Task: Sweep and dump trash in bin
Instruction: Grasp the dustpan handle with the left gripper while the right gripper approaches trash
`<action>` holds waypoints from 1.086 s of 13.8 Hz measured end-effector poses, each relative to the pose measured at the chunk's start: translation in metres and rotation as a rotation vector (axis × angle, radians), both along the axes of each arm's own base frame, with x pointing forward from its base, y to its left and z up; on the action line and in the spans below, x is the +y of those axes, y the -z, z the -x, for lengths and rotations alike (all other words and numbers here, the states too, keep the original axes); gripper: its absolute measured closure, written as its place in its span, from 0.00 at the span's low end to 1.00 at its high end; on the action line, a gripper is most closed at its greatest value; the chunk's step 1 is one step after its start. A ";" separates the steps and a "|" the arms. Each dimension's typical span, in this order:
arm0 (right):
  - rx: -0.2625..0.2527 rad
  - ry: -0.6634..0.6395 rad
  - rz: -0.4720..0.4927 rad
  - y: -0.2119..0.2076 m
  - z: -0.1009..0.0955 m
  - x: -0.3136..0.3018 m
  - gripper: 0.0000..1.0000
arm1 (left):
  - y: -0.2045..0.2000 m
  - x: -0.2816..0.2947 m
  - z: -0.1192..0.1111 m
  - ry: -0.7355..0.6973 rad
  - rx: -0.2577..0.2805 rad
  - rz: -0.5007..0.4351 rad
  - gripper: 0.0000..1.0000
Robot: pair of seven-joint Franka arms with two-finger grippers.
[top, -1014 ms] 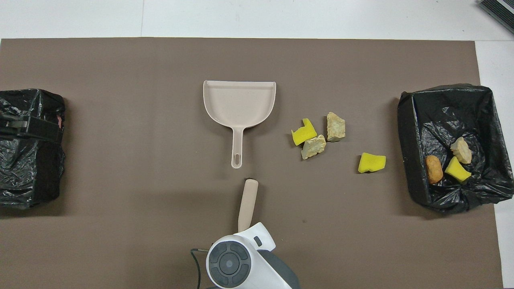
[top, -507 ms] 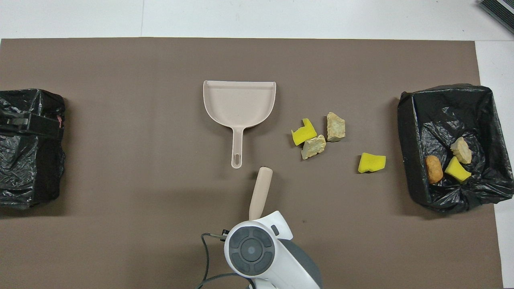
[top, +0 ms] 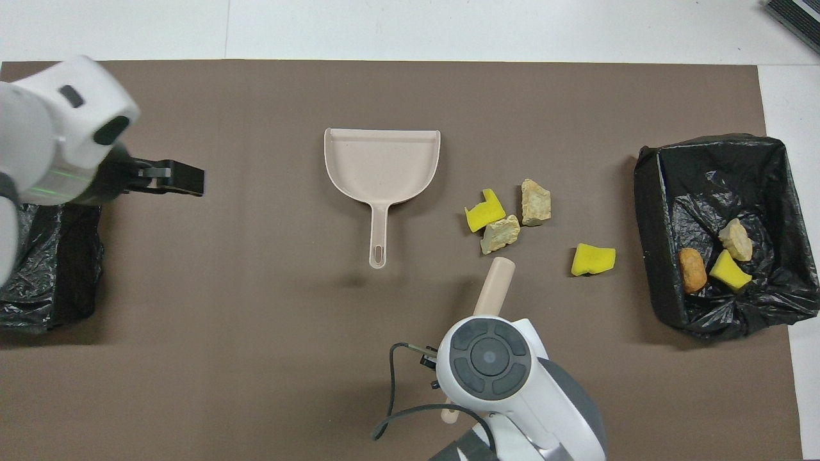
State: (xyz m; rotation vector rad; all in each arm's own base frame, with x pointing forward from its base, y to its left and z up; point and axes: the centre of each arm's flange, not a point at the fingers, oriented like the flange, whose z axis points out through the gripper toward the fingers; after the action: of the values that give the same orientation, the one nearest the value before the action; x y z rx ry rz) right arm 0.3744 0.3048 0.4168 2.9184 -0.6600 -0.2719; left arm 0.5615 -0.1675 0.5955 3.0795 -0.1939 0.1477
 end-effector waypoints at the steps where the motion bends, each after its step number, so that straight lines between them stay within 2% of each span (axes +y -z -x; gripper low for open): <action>1: -0.002 0.004 0.043 0.005 -0.002 -0.016 0.74 | 0.015 -0.022 0.003 0.021 0.012 -0.001 0.00; 4: 0.012 0.058 0.108 0.023 -0.020 -0.067 0.74 | 0.052 -0.072 0.006 0.062 0.031 0.000 0.00; 8: 0.027 0.118 0.162 0.034 -0.046 -0.137 0.74 | 0.134 -0.162 0.006 -0.026 0.034 0.033 0.00; 10: 0.059 0.144 0.184 0.041 -0.047 -0.159 0.74 | 0.171 -0.199 0.016 -0.037 0.061 0.028 0.00; 12: 0.090 0.137 0.190 0.047 -0.042 -0.171 0.74 | 0.188 -0.215 0.023 -0.033 0.072 0.024 0.00; 15: 0.100 0.121 0.182 0.058 -0.035 -0.183 0.74 | 0.217 -0.226 0.040 -0.019 0.092 0.010 0.00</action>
State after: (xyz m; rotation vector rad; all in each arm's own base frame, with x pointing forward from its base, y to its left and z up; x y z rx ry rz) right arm 0.4092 0.1220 0.3583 2.6775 -0.8022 -0.3493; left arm 0.5212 -0.3937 0.3781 3.0702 -0.1592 0.0078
